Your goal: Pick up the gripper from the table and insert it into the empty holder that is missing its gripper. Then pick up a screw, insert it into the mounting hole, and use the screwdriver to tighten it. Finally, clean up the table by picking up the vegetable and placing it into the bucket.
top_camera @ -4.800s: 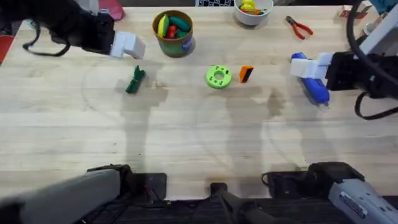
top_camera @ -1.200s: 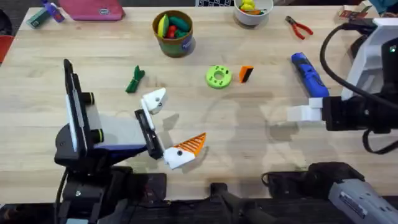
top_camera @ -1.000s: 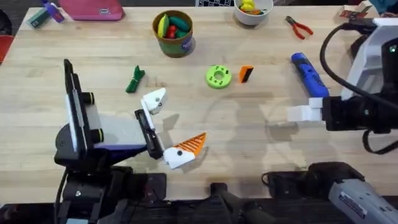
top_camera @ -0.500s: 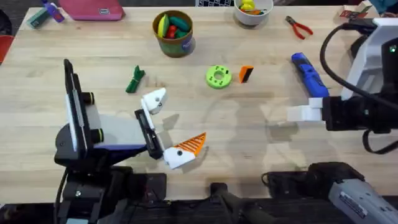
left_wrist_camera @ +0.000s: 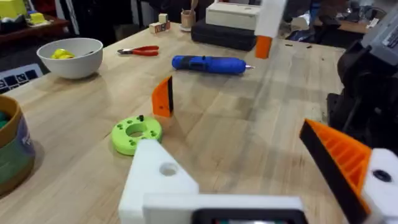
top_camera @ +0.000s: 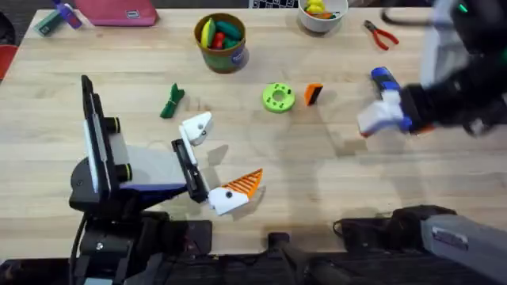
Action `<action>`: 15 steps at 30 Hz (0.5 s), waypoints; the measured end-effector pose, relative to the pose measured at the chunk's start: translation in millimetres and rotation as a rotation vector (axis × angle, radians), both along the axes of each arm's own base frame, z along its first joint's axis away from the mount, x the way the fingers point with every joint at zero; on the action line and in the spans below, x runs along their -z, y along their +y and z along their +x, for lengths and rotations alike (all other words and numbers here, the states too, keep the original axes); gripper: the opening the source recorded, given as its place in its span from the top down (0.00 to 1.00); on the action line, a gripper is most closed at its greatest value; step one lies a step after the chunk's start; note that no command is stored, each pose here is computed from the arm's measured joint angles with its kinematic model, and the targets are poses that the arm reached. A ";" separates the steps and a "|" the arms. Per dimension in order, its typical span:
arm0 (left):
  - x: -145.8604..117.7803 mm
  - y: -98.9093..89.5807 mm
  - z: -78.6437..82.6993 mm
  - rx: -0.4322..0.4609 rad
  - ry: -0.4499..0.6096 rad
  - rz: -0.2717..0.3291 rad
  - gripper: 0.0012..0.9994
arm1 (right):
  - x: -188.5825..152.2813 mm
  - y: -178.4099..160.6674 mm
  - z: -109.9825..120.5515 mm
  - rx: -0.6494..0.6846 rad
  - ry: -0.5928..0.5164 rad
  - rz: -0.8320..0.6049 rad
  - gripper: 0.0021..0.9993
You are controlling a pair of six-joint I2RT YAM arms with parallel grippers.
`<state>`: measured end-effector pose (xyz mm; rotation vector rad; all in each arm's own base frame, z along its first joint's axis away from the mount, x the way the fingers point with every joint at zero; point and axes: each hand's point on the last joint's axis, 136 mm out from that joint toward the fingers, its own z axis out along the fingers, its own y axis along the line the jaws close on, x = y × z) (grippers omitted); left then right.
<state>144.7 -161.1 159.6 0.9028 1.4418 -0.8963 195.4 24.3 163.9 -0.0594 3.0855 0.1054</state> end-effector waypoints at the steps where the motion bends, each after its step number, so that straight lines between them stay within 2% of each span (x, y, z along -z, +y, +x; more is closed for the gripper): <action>1: -0.1 0.0 0.0 0.000 0.000 0.000 0.01 | -2.9 4.0 7.7 -0.011 0.017 0.001 0.01; 4: -0.1 0.0 0.0 0.000 0.000 0.000 0.01 | -13.0 18.0 35.2 -0.034 0.029 0.005 0.01; 9: -0.1 0.0 0.1 0.000 0.000 0.000 0.01 | -34.0 40.6 83.2 -0.063 -0.038 0.023 0.01; 15: 0.0 0.0 0.1 0.000 0.000 0.000 0.01 | -52.6 58.6 117.0 -0.080 -0.156 0.047 0.01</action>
